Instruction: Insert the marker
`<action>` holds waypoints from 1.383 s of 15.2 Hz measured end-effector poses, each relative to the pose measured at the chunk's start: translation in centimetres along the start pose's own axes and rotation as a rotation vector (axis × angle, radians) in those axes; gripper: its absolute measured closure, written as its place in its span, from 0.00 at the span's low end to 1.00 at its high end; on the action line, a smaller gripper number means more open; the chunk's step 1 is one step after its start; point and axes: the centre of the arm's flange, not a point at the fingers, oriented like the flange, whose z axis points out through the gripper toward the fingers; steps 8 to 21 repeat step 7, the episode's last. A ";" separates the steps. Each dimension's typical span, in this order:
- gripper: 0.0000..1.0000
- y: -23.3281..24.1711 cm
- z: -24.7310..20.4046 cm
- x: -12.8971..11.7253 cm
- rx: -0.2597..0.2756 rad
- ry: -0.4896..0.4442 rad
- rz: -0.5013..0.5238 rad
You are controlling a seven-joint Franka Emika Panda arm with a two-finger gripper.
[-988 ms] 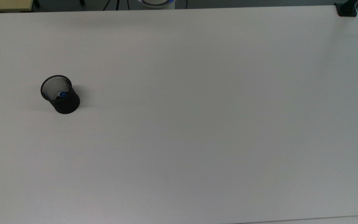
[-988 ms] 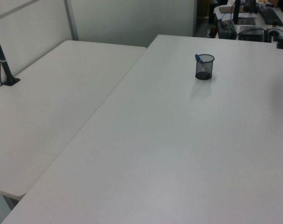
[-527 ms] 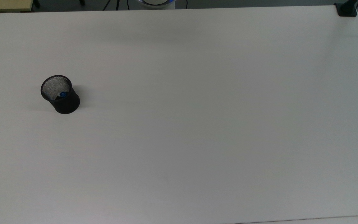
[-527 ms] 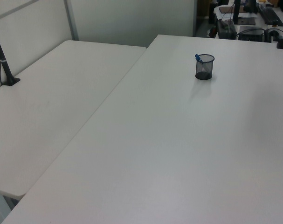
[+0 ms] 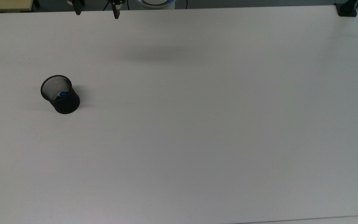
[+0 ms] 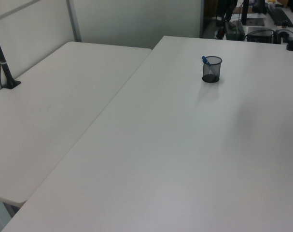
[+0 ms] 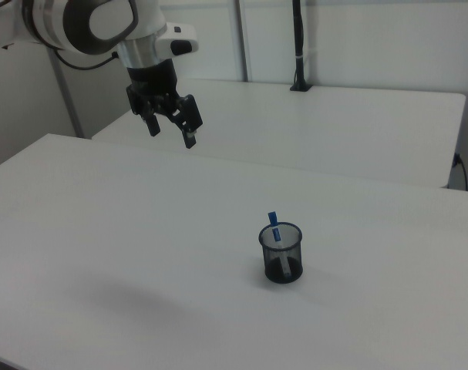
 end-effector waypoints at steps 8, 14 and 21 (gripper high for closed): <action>0.00 0.0 0.0 0.0 -0.004 0.000 -0.032; 0.00 0.0 0.0 0.0 -0.004 0.000 -0.032; 0.00 0.0 0.0 0.0 -0.004 0.000 -0.032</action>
